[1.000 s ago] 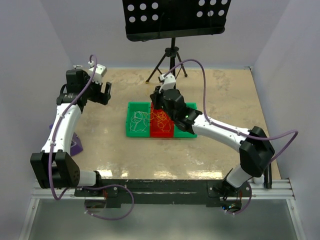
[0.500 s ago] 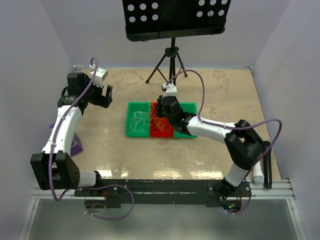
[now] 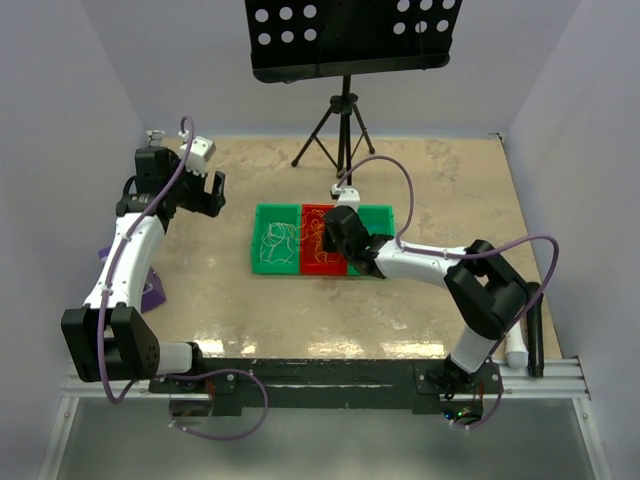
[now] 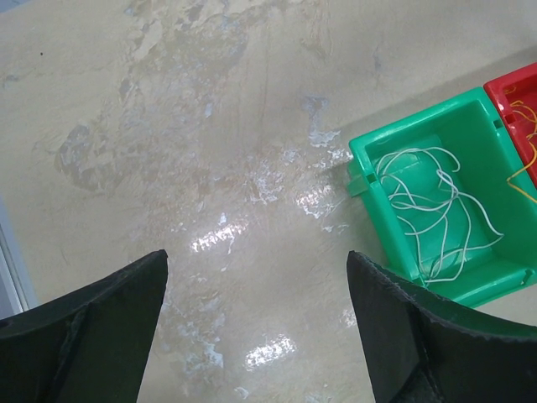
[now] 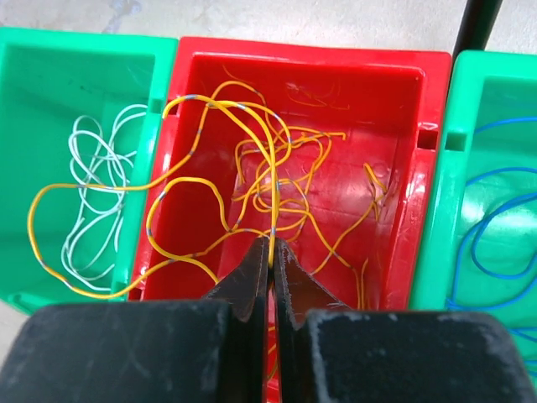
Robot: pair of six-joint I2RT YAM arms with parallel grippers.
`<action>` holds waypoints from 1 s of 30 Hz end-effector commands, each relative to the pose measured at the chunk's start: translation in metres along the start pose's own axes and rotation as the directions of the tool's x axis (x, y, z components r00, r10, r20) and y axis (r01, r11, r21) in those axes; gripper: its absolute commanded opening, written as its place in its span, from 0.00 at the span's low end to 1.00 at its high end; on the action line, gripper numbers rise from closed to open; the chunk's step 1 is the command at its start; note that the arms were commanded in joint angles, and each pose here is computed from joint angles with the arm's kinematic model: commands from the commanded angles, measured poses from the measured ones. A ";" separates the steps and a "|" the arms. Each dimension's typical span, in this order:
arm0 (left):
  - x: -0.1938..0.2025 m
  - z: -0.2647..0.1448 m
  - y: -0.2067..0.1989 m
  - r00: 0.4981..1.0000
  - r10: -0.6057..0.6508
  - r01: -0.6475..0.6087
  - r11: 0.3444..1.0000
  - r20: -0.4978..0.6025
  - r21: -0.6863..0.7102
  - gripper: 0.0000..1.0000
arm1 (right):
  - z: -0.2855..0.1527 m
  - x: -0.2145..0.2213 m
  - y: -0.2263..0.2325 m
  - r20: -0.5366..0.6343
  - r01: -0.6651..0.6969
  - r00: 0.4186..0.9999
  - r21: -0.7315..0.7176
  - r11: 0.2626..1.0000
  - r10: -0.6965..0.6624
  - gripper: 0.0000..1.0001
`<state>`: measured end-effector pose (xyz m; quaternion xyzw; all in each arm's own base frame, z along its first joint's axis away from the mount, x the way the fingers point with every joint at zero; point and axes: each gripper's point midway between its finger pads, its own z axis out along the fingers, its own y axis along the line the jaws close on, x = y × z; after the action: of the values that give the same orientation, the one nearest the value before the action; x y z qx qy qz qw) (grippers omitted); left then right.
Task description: Untangle the cables
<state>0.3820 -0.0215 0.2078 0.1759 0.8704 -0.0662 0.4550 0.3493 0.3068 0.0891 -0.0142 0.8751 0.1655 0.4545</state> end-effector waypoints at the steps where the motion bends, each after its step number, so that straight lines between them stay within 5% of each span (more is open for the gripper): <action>1: -0.016 -0.008 0.002 0.998 0.001 0.000 1.000 0.069 -0.013 0.93 | 0.006 -0.005 0.010 -0.009 0.012 1.000 -0.001 1.000 -0.012 0.00; 11: -0.019 -0.009 0.003 0.996 0.001 0.000 1.000 0.087 -0.020 0.96 | 0.025 -0.006 0.009 -0.064 0.064 0.996 0.086 0.994 -0.059 0.01; 16: -0.019 -0.008 0.002 0.996 -0.004 0.006 1.000 0.087 -0.013 0.97 | 0.016 -0.016 0.011 -0.060 0.065 0.996 0.077 0.995 -0.060 0.28; 26: -0.016 -0.006 0.002 0.996 -0.001 0.002 1.000 0.087 -0.015 0.98 | -0.013 -0.061 0.026 0.008 0.060 0.998 0.033 0.998 -0.061 0.56; 30: -0.016 0.000 0.001 0.997 -0.019 0.019 1.000 0.081 -0.001 0.98 | -0.038 -0.092 0.030 0.065 0.060 0.996 0.019 0.998 -0.061 0.80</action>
<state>0.3838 -0.0220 0.2109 0.1737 0.8634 -0.0656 0.4692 0.3617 0.3113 0.1189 -0.0389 0.8924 0.1164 0.4342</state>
